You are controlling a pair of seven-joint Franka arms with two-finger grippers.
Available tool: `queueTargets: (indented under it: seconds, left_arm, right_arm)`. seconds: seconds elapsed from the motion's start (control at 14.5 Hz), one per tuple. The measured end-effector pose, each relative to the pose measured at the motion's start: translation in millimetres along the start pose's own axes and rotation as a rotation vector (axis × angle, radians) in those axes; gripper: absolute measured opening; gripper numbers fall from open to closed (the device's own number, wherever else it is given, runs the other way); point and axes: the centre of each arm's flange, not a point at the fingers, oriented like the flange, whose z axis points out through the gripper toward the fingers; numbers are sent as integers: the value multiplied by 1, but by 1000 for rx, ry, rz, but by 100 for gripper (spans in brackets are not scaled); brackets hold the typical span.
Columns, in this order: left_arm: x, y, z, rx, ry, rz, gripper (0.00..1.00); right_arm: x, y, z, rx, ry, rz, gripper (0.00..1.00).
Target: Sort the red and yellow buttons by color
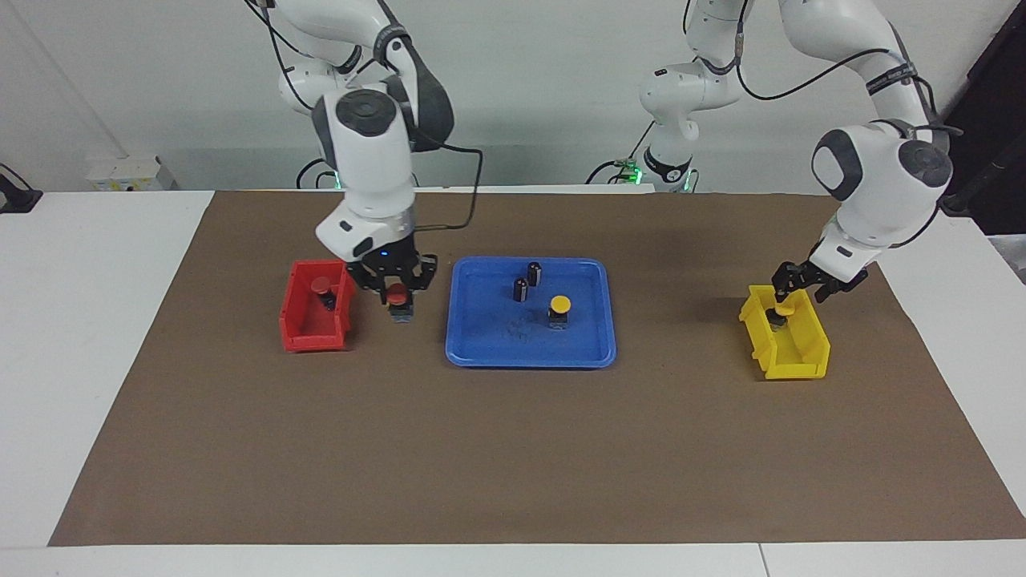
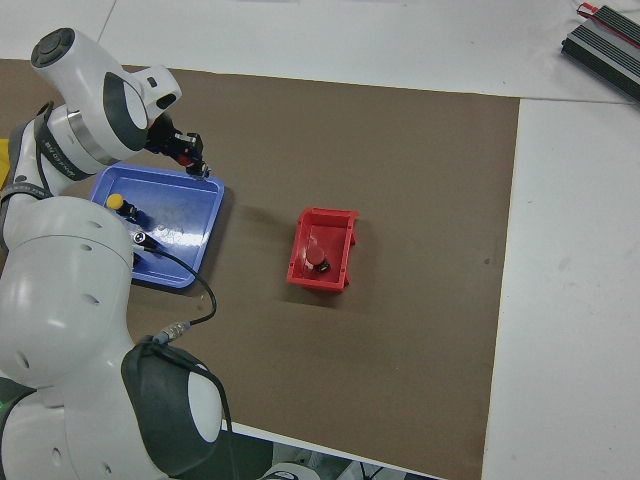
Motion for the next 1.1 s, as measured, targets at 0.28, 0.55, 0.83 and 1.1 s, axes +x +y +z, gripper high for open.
queueTargets:
  seconds: [0.28, 0.55, 0.83, 1.1]
  left_arm:
    - [0, 184, -36, -16, 53, -134, 88]
    - [-38, 355, 20, -42, 67, -180, 93]
    - [-74, 422, 95, -50, 62, -161, 94]
    - [-77, 420, 108, -46, 58, -169, 90]
  right_arm:
    - [-35, 109, 33, 18, 1, -98, 41]
    - [-49, 119, 67, 16, 18, -114, 41]
    - [-59, 115, 93, 15, 48, -119, 41]
    - [-66, 113, 120, 16, 68, -121, 41]
